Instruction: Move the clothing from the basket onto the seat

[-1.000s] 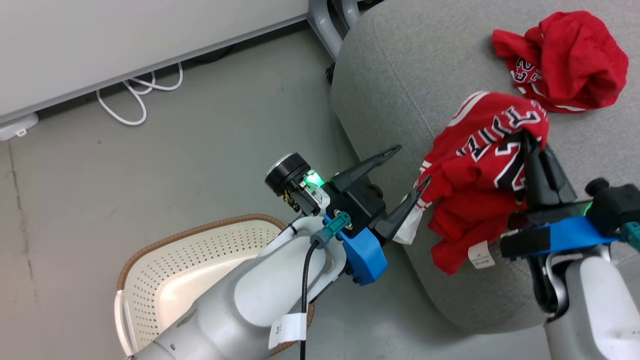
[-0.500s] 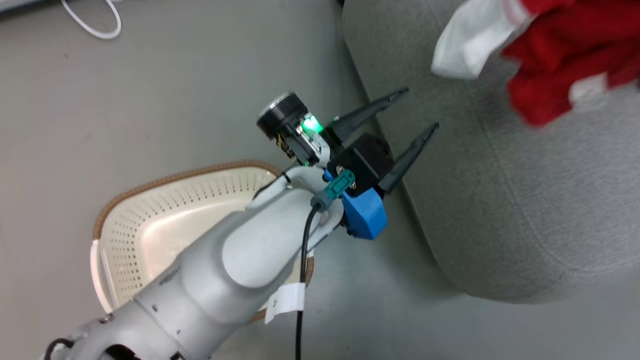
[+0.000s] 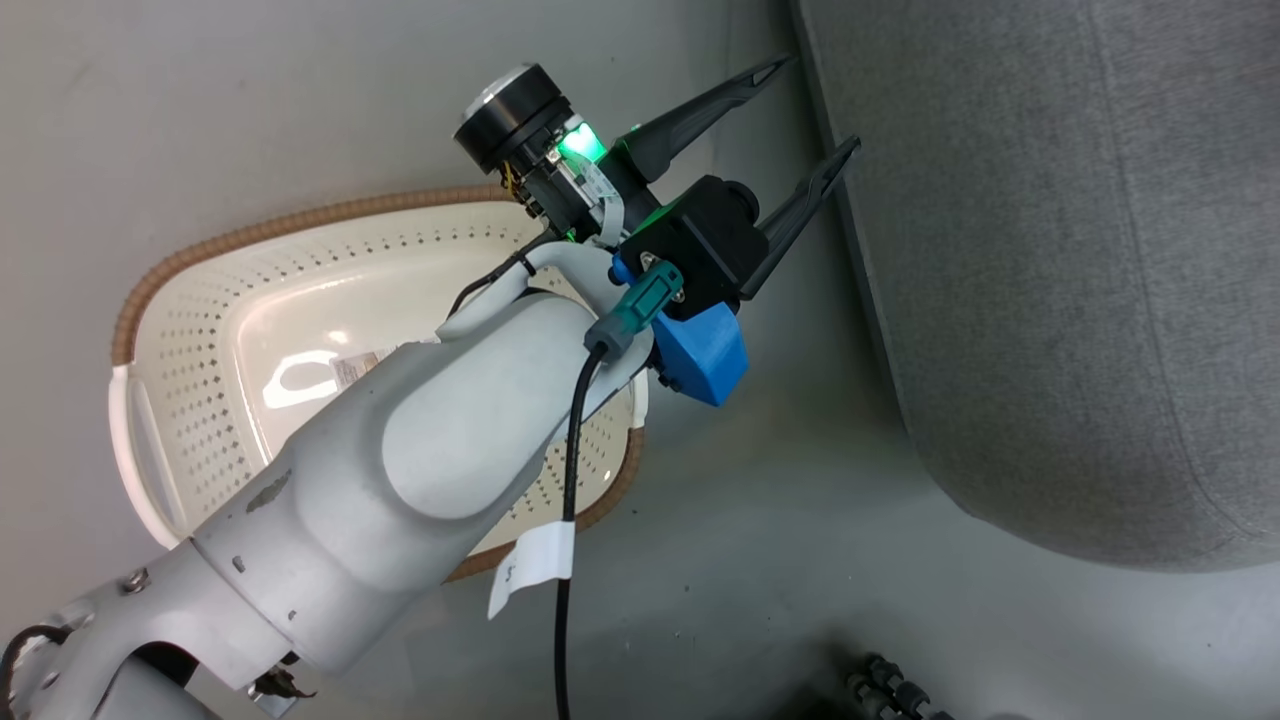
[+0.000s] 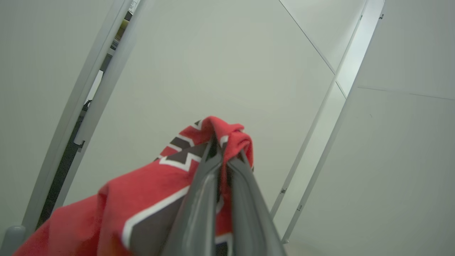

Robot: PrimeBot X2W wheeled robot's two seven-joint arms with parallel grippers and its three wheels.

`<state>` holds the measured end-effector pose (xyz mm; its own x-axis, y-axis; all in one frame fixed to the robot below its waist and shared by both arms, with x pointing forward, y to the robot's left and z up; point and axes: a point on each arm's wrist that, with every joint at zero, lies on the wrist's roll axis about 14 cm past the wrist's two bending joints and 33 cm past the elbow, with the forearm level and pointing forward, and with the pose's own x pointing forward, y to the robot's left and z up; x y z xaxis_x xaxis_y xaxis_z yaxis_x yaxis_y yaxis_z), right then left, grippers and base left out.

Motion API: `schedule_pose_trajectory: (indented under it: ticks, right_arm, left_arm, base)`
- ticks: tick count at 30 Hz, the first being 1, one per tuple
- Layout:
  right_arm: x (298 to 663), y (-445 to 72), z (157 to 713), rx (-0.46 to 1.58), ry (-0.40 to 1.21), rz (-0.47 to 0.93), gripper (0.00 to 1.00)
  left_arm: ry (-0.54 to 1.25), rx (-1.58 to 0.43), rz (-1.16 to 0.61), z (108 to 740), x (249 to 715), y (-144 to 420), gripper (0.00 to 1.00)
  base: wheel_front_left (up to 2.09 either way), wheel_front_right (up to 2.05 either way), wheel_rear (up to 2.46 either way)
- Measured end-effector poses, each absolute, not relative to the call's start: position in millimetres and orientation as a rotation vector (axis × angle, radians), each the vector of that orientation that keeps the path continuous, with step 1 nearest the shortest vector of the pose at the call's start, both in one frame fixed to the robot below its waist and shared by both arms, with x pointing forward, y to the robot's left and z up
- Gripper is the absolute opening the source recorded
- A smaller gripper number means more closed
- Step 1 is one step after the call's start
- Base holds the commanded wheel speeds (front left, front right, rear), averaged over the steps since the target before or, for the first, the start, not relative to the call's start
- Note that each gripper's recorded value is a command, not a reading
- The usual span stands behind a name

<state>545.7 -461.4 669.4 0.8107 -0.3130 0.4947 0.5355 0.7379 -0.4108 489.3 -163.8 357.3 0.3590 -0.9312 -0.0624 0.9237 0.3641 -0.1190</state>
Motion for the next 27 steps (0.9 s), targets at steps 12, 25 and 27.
schedule_pose_trajectory:
  ticks: [12,25,27]
  right_arm:
    - [527.5,-500.3,544.8,-0.523,-0.091,-0.572,0.00]
    - [500.1,-500.6,446.8,-0.397,0.141,-0.610,0.00]
    - [499.1,-501.0,444.6,-0.388,0.146,-0.613,0.37]
  left_arm:
    - [0.151,-0.101,-1.196,335.6,490.9,-162.1,1.00]
    - [0.155,-0.097,-1.193,333.1,491.5,-157.1,1.00]
    - [0.156,-0.095,-1.191,334.0,491.9,-156.1,1.00]
  base:
    - [0.00,0.00,0.00]
    - [0.00,0.00,0.00]
    - [0.00,0.00,0.00]
